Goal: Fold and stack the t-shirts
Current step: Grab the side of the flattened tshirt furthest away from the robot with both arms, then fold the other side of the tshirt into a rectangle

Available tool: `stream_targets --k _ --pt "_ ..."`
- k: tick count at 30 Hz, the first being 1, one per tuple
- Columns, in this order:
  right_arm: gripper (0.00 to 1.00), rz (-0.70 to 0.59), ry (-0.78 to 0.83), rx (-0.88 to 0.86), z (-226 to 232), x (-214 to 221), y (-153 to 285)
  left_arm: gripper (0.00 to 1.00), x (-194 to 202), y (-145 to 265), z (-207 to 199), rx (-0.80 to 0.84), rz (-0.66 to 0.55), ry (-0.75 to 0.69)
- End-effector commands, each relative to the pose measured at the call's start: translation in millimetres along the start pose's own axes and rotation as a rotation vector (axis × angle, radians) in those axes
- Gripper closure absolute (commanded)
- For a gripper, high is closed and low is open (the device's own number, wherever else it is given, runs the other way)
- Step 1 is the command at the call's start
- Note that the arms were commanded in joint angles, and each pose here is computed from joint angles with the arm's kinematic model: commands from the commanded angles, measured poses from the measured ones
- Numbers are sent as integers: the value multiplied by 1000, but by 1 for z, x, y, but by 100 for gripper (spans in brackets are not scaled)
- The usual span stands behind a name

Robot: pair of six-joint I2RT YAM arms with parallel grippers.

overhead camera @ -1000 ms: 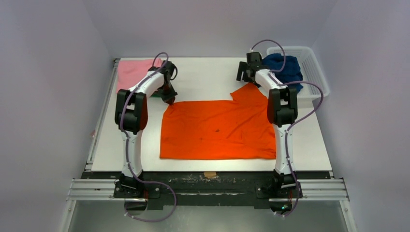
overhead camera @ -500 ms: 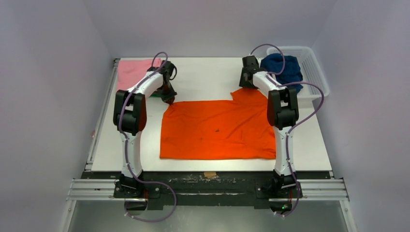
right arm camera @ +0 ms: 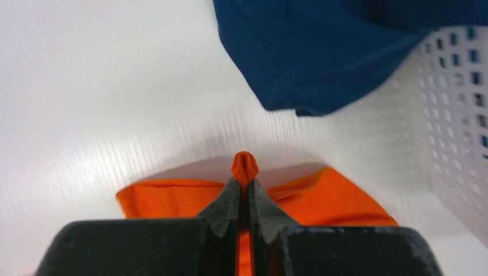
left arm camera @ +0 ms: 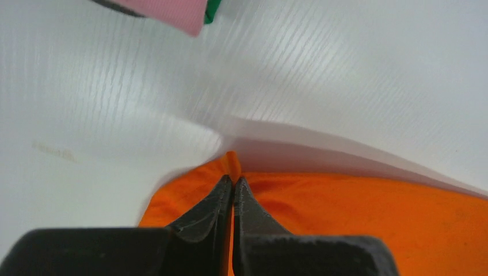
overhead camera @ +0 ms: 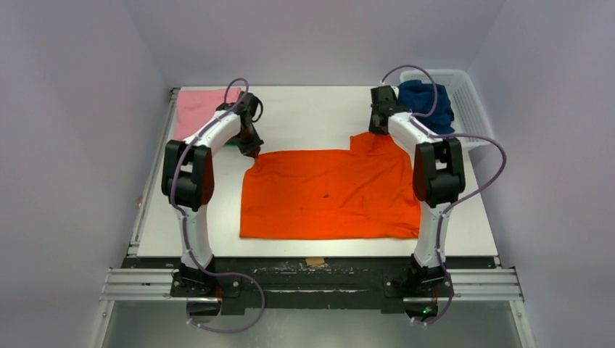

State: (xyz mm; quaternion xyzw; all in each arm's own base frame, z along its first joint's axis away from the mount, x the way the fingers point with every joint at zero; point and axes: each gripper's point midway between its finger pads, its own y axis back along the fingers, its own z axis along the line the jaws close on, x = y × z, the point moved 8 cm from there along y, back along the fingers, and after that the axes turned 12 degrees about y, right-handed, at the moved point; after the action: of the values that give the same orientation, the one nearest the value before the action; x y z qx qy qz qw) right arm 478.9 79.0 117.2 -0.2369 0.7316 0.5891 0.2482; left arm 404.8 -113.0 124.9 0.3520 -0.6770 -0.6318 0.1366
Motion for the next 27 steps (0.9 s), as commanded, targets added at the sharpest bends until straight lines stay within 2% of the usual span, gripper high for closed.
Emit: stream_targets --k 1,8,15,21,27 --pt "100 -161 -26 -36 -13 -20 56 100 3 38 0 87 -80 -16" --pt "100 -131 -10 -76 -11 27 96 100 26 49 19 92 -105 -41" --pt "100 -169 -36 -59 -23 53 144 100 43 63 33 98 -143 -94" --pt "100 -199 -26 -74 -27 56 152 100 18 74 17 84 -240 -130" --pt "100 -214 -17 -51 -29 48 154 100 8 70 6 63 -246 -158"
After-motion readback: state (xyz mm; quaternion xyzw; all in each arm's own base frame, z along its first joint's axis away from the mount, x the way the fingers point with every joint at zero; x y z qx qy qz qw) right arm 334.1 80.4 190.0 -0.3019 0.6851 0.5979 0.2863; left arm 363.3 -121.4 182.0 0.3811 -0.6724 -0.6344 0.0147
